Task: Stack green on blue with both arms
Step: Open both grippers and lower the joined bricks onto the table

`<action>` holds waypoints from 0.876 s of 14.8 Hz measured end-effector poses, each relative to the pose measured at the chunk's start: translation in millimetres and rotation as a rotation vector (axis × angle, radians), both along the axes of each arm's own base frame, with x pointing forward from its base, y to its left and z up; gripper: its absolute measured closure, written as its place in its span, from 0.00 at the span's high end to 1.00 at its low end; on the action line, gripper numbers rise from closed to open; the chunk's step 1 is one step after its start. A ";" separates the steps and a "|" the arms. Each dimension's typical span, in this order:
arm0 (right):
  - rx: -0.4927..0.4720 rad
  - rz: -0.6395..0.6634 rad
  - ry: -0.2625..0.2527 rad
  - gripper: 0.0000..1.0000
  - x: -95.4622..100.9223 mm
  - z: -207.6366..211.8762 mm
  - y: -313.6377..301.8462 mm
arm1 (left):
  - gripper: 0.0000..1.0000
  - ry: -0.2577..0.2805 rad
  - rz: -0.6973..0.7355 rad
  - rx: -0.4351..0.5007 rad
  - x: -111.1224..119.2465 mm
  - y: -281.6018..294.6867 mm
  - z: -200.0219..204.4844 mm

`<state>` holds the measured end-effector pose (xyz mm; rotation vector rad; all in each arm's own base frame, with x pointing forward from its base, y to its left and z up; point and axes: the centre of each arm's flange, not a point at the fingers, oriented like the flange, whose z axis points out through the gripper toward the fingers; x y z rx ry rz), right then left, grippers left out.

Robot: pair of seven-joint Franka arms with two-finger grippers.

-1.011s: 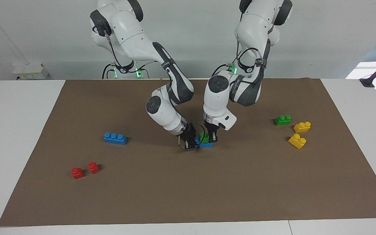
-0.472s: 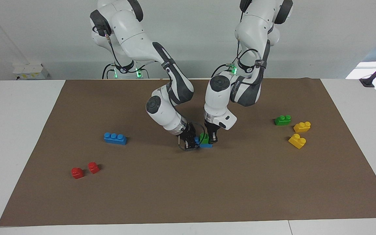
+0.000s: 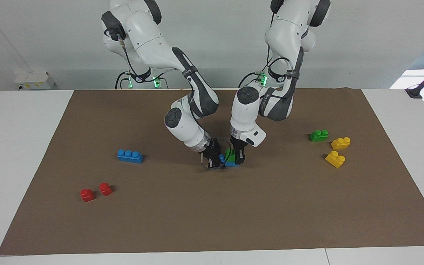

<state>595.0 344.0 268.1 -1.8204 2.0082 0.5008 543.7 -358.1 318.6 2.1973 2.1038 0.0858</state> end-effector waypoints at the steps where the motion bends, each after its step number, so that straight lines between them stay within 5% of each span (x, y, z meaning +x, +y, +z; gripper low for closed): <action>1: 0.001 -0.001 0.000 0.35 0.0 0.0 -0.1 | 0.80 0.003 -0.001 0.001 -0.9 -0.7 0.0; 3: 0.001 -0.003 0.001 0.35 0.4 0.0 -1.0 | 1.00 0.017 -0.004 0.010 -4.2 -1.9 0.2; 5: -0.002 -0.010 0.002 0.40 1.5 -1.8 -4.7 | 1.00 0.026 -0.008 0.024 -5.8 0.6 7.5; 11: -0.017 -0.023 0.014 0.99 2.5 -10.5 -16.0 | 1.00 0.021 0.015 0.043 -8.4 29.2 80.1; 13: -0.017 -0.024 0.014 1.00 2.8 -10.6 -16.6 | 1.00 0.016 0.014 0.034 -5.2 49.4 106.8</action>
